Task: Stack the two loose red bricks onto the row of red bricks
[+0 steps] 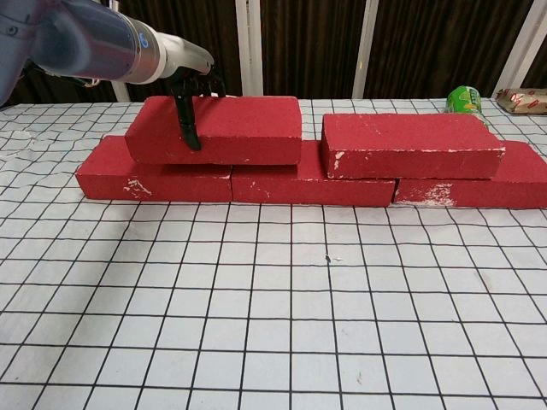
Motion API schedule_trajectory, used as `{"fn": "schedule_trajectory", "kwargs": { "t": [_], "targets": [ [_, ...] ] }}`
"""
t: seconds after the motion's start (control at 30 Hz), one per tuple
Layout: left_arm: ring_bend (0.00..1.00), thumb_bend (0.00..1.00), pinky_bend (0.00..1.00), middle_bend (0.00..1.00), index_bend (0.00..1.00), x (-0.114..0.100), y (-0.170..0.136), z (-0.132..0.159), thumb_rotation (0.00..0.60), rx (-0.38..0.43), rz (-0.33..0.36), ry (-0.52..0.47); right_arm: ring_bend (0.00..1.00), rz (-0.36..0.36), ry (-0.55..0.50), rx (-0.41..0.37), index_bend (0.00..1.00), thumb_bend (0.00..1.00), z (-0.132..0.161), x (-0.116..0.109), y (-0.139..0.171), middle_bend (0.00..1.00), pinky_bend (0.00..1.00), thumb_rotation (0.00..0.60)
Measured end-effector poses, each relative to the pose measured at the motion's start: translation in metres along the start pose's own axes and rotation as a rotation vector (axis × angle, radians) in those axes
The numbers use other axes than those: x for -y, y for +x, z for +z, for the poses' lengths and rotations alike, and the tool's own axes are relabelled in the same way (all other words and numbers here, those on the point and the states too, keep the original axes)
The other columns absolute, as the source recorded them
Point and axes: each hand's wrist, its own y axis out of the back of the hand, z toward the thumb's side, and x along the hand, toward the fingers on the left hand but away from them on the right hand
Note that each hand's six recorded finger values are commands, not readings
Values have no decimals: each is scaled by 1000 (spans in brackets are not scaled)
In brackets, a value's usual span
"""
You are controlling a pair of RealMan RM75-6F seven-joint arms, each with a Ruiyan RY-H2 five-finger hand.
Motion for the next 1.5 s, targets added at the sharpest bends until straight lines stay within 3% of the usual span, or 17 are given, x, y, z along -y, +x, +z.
{"fn": "schedule_trajectory", "kwargs": {
  "t": [1.5],
  "targets": [
    [80, 0, 128, 209, 214, 3, 7, 18, 600, 34, -21, -28, 0, -1, -11, 19, 0, 153, -4, -3, 1, 0, 0, 600]
  ]
}}
